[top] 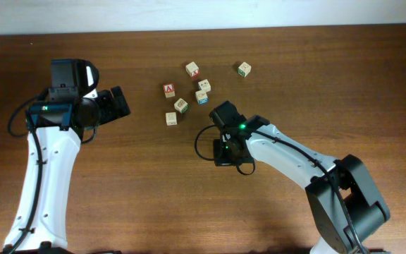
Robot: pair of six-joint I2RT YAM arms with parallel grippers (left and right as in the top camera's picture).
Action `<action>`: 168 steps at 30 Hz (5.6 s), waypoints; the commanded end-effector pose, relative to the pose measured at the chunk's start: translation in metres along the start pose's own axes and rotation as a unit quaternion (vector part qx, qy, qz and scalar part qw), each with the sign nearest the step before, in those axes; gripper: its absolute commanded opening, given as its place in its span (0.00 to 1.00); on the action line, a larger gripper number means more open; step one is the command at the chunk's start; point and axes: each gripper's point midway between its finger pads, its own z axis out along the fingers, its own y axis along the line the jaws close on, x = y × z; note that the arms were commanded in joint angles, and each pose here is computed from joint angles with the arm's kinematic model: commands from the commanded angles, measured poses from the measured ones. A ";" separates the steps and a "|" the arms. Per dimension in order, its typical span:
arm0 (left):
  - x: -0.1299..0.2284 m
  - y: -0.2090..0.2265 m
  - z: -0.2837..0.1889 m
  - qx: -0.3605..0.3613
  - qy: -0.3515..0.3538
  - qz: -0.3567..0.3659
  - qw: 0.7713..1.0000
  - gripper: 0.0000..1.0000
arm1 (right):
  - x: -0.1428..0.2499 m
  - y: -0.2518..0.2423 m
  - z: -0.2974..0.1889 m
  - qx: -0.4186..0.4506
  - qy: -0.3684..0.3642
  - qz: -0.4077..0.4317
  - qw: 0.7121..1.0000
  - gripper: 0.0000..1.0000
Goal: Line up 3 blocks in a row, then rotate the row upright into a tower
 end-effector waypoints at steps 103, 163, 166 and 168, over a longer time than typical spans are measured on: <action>0.214 -0.227 0.111 0.151 0.260 0.145 0.943 0.00 | -0.020 -0.098 0.002 -0.252 0.040 0.018 0.967 0.04; 0.213 -0.240 0.109 0.179 0.255 0.146 0.939 0.00 | -0.018 -0.069 -0.025 -0.415 -0.015 0.013 0.910 0.04; 0.213 -0.240 0.109 0.179 0.255 0.146 0.939 0.00 | -0.018 -0.066 -0.029 -0.405 -0.017 0.008 0.914 0.04; 0.214 -0.241 0.109 0.180 0.256 0.146 0.938 0.00 | -0.017 -0.064 -0.028 -0.380 -0.014 0.005 0.925 0.04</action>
